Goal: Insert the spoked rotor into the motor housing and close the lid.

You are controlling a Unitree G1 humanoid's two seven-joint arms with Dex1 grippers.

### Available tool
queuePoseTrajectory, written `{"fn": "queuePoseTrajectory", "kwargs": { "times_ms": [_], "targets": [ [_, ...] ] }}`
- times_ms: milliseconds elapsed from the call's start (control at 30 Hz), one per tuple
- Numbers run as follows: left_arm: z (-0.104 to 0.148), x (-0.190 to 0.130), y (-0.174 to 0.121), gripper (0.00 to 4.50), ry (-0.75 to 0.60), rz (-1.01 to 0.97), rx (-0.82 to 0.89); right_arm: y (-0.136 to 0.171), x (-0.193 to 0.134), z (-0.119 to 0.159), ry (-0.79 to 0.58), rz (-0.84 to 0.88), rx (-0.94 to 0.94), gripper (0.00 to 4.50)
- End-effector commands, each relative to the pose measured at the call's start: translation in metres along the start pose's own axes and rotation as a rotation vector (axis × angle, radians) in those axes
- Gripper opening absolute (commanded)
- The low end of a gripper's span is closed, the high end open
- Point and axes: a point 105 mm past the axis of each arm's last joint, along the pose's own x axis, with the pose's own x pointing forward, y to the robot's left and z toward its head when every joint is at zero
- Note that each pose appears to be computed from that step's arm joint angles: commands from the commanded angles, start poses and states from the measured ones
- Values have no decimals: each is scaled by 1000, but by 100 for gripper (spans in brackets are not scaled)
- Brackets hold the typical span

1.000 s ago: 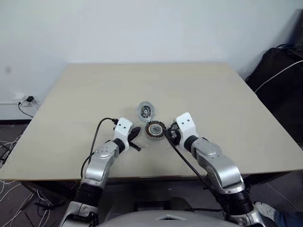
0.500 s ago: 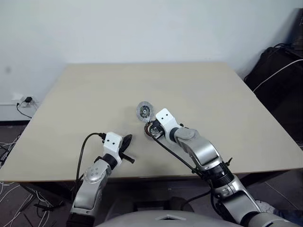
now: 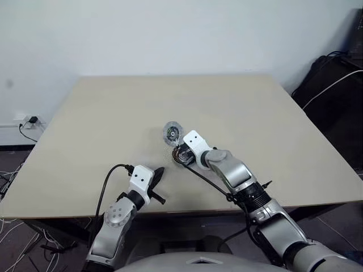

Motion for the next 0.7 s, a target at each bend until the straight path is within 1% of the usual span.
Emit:
{"fn": "queuePoseTrajectory", "kwargs": {
  "times_ms": [33,533,700],
  "targets": [
    [12,2,1,0,-47,-8,8,-3,-1,17,-45,-5,-36,2],
    [10,3,0,0,-40,11,-4,21,8,21,-23,96,-125,2],
    [10,3,0,0,-41,13,-8,23,10,23,-30,98,-125,2]
  ]
}}
